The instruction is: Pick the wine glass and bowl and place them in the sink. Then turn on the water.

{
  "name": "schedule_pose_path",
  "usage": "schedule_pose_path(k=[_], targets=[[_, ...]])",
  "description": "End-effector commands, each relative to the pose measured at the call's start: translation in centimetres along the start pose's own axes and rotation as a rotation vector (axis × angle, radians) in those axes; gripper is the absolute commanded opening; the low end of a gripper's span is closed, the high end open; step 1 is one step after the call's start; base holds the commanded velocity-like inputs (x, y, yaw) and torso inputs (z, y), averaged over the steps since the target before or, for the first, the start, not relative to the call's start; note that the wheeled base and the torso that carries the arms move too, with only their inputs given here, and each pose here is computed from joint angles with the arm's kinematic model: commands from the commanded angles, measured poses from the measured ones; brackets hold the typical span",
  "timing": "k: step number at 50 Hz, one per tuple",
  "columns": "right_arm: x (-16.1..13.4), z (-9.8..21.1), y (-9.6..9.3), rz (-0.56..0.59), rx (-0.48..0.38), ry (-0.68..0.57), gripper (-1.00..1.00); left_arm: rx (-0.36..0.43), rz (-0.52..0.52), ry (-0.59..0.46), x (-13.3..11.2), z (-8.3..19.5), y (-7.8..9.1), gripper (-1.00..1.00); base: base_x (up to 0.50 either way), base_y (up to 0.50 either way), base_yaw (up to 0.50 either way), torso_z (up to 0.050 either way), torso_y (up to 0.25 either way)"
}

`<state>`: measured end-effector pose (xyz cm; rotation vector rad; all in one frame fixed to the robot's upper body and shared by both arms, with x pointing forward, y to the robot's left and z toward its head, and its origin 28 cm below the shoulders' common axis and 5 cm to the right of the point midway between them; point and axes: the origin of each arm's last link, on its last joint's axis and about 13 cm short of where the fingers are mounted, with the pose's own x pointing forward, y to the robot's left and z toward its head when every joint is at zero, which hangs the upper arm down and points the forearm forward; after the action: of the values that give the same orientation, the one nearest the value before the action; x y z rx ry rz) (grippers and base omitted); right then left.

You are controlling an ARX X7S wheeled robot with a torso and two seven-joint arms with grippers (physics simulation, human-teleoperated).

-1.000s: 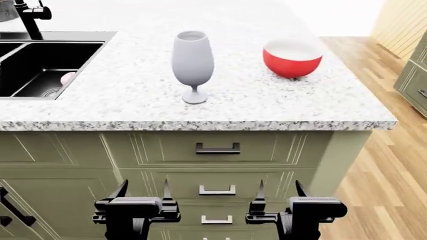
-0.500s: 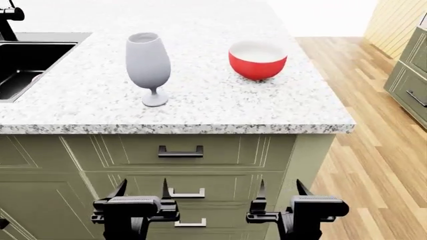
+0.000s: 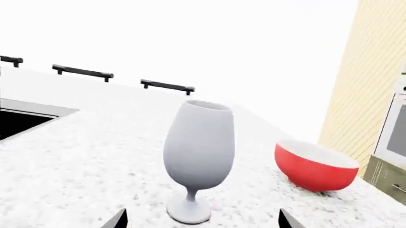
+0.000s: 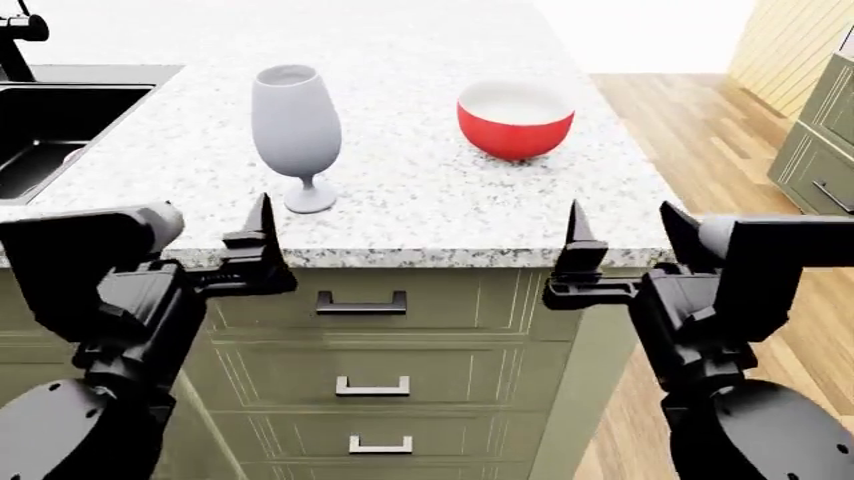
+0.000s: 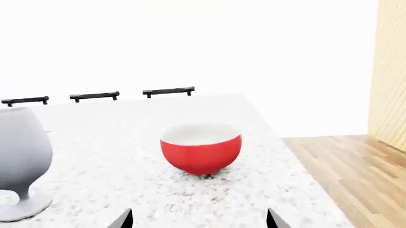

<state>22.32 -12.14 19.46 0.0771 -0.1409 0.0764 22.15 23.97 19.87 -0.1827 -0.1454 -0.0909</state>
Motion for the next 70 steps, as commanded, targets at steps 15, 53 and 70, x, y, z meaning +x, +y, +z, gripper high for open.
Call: schedule_pose_path(k=[15,53,70], targets=[[4.7,14.0,-2.1,0.047,-0.119,-0.230,1.00,0.238,-0.038,-0.253,-0.4,18.6,2.6,1.00,0.22,0.00,0.00,0.000,0.000],[6.0,17.6,-4.1,-0.005,-0.101,-0.252,1.00,0.150,-0.174,-0.217,-1.3,21.8,3.0,1.00,0.26,0.12,0.00,0.000,0.000],[5.6,18.8,-4.2,0.033,-0.130,-0.219,1.00,0.198,-0.534,0.271,-1.0,16.0,8.0,1.00,0.00,0.00,0.00,0.000,0.000]])
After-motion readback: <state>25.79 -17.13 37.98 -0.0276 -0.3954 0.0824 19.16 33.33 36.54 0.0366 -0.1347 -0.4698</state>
